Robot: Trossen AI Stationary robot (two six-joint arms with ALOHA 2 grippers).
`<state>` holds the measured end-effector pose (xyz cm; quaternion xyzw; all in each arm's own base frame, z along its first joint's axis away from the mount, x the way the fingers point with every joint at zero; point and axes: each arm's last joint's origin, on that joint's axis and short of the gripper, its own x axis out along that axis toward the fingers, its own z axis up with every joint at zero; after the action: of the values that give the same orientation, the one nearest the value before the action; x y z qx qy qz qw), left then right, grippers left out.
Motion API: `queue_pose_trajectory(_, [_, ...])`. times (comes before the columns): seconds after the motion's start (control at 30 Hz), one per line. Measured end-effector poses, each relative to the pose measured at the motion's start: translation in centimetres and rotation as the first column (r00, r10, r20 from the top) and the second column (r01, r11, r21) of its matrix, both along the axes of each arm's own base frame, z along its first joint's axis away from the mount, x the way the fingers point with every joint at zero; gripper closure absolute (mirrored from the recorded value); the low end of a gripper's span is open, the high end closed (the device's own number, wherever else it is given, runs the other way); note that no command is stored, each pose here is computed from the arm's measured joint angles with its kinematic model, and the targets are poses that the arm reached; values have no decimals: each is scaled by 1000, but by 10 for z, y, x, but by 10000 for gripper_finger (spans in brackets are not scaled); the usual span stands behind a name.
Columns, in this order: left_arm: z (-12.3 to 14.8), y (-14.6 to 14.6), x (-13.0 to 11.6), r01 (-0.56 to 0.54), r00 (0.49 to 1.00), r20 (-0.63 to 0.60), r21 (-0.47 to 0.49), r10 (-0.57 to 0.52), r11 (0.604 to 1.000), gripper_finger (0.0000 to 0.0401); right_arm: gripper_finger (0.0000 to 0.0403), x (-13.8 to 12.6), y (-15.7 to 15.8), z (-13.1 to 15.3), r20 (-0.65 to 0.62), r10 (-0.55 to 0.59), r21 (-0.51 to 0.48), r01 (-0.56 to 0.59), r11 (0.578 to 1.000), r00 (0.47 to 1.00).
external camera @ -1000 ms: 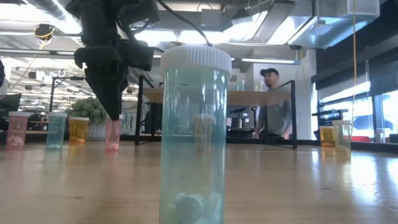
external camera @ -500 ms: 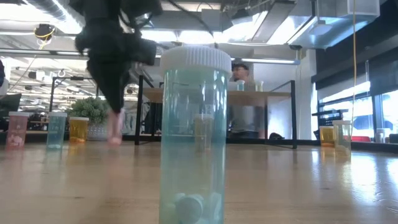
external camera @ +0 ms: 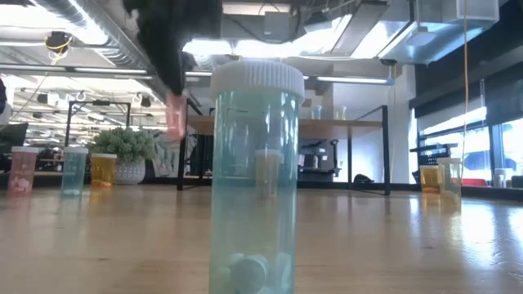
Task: Pick and place medicine bottles onto shelf by color
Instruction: Put the top right red medicine bottle on the shelf
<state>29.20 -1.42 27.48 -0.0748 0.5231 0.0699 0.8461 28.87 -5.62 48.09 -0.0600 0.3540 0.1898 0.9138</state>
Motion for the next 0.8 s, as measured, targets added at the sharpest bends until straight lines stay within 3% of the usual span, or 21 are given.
queue_pose_trajectory(0.37, [72,23,0,19,996,86,87,-27,996,293,231,0,0,0,0,0,0,0,1000,1000])
queue_pose_trajectory(0.8, [108,77,-9,-41,989,149,195,12,980,293,231,0,-1,0,0,-3,0,3,1000,1000])
